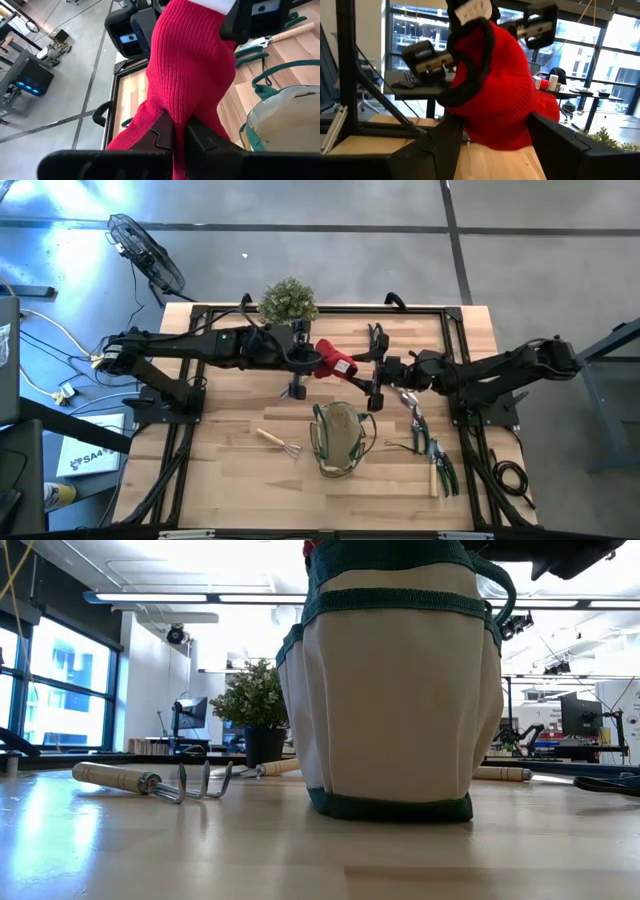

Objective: Pick & Place Garden tools in Gardening bag
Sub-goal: Put the red gloves into the green bag

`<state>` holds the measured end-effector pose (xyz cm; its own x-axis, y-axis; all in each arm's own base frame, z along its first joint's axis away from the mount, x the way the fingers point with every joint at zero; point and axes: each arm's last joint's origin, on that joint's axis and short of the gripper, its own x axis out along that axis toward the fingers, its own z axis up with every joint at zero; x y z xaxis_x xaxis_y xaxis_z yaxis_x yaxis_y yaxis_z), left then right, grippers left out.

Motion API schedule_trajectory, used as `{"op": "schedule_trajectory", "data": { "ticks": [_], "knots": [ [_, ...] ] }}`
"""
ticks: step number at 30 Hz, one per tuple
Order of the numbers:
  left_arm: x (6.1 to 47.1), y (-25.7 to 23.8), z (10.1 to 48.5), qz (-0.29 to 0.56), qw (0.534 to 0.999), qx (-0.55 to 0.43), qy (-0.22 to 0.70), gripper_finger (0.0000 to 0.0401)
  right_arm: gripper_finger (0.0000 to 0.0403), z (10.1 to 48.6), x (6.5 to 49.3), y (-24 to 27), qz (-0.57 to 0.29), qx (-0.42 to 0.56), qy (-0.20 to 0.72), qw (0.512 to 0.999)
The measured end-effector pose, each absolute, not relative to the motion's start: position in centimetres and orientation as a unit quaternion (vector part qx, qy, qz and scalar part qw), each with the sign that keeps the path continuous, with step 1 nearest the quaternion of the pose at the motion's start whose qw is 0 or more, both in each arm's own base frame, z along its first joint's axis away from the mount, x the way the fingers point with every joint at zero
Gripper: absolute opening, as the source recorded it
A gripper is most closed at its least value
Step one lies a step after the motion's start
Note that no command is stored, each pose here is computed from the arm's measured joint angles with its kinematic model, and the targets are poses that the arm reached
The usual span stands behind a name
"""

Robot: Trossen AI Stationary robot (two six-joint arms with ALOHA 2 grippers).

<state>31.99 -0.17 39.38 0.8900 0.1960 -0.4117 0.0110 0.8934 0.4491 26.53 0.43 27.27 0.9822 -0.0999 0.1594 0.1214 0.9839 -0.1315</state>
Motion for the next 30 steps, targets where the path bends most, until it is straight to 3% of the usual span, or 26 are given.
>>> {"op": "schedule_trajectory", "data": {
  "ticks": [24,30],
  "knots": [
    [31.9,-0.3,39.2,0.032,0.945,0.224,0.236,0.001,0.0215,28.5,29.2,-0.2,-0.017,-0.08,-0.076,0.994],
    [31.8,-0.3,39.2,0.029,0.944,0.224,0.24,0.001,0.0169,28.4,29.3,-0.1,-0.003,-0.082,-0.075,0.994]
  ]
}}
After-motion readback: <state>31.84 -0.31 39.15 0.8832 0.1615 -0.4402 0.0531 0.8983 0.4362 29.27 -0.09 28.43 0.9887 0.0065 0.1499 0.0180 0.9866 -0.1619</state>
